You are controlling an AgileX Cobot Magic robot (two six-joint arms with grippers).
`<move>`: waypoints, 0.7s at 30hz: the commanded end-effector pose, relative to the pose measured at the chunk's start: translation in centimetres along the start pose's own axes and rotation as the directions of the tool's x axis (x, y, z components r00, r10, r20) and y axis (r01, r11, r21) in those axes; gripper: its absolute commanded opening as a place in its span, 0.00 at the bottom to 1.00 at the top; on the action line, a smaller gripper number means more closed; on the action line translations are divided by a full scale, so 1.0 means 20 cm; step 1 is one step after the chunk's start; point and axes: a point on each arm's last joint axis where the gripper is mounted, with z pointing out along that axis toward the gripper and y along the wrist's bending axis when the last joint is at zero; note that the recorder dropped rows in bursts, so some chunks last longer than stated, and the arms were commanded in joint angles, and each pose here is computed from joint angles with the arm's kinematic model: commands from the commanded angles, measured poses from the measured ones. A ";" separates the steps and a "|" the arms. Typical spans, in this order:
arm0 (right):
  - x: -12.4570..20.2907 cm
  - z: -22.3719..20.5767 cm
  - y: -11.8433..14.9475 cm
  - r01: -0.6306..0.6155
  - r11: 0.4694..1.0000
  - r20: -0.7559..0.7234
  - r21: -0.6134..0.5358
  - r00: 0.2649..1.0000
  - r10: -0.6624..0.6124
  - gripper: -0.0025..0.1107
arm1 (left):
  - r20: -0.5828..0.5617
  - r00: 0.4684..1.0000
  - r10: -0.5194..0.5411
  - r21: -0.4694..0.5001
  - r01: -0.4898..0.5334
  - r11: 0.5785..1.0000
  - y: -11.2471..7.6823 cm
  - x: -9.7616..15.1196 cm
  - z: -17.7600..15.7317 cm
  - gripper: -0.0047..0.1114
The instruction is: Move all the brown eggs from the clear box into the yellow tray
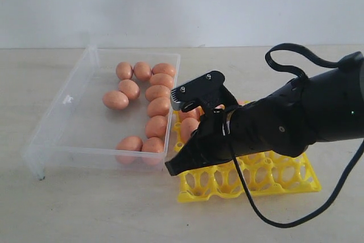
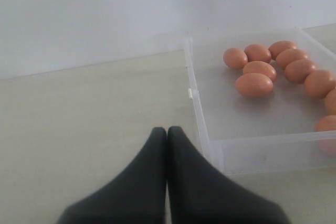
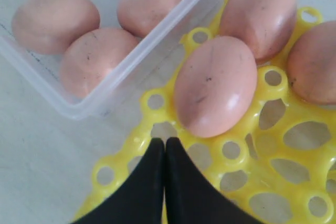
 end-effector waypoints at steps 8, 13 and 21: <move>0.01 0.00 0.00 -0.026 1.000 -0.012 0.002 1.000 0.026 0.02 | 0.016 1.000 -0.015 0.006 0.015 1.000 0.00 0.00 0.00 0.00; 0.01 0.00 0.00 -0.026 1.000 -0.010 0.002 1.000 0.026 0.02 | 0.016 1.000 -0.015 0.006 0.015 1.000 0.00 0.00 0.00 0.00; -0.05 0.00 0.00 -0.034 0.999 0.108 -0.004 0.994 0.034 0.02 | 0.016 1.000 -0.015 0.006 0.015 1.000 0.00 0.00 0.00 0.00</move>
